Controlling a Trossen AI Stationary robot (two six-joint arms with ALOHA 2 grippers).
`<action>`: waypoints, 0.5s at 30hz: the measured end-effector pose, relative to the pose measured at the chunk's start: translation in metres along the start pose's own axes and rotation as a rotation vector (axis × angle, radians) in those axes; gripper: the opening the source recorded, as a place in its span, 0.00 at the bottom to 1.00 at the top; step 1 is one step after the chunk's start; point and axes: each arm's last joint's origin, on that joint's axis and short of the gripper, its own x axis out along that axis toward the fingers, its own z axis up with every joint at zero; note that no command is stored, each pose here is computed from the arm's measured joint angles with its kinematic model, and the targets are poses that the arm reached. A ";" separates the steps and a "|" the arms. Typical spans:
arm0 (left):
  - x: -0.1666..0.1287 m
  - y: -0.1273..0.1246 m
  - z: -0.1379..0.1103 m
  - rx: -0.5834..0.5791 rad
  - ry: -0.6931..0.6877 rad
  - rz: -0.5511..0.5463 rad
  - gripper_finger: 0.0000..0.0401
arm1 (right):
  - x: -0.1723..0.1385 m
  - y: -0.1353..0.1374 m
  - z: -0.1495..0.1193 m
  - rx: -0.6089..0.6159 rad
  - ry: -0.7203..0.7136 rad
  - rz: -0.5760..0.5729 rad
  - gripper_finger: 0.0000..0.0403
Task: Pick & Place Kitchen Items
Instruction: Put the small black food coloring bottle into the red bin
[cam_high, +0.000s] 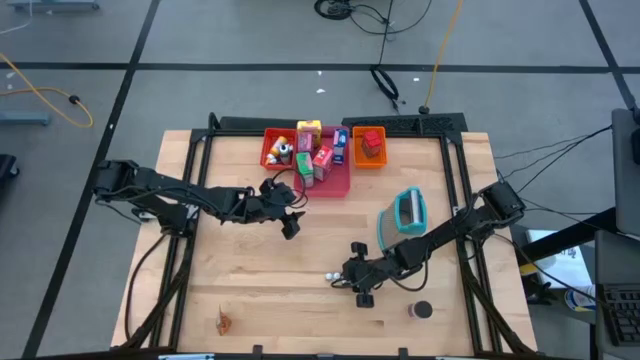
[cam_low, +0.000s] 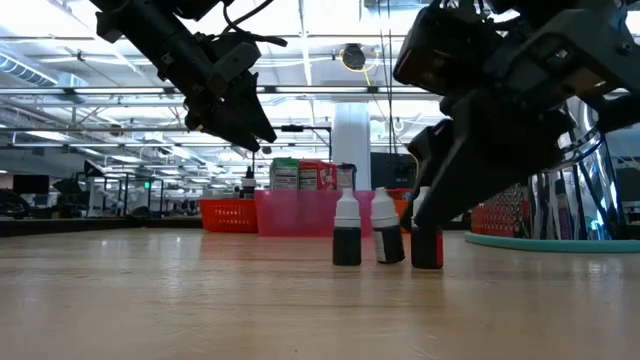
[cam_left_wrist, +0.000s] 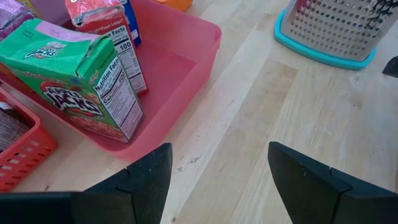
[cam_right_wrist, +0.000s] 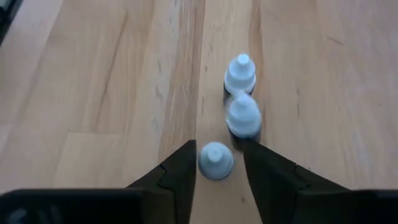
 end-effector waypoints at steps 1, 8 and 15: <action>0.000 0.000 0.000 0.000 0.000 0.000 0.66 | 0.000 0.000 0.000 -0.001 0.001 -0.001 0.29; 0.000 0.000 0.000 0.000 0.000 0.000 0.66 | 0.000 0.000 -0.001 -0.023 0.012 0.000 0.14; 0.000 0.000 0.000 0.000 -0.001 0.000 0.66 | -0.006 -0.003 0.000 -0.013 0.033 -0.011 0.15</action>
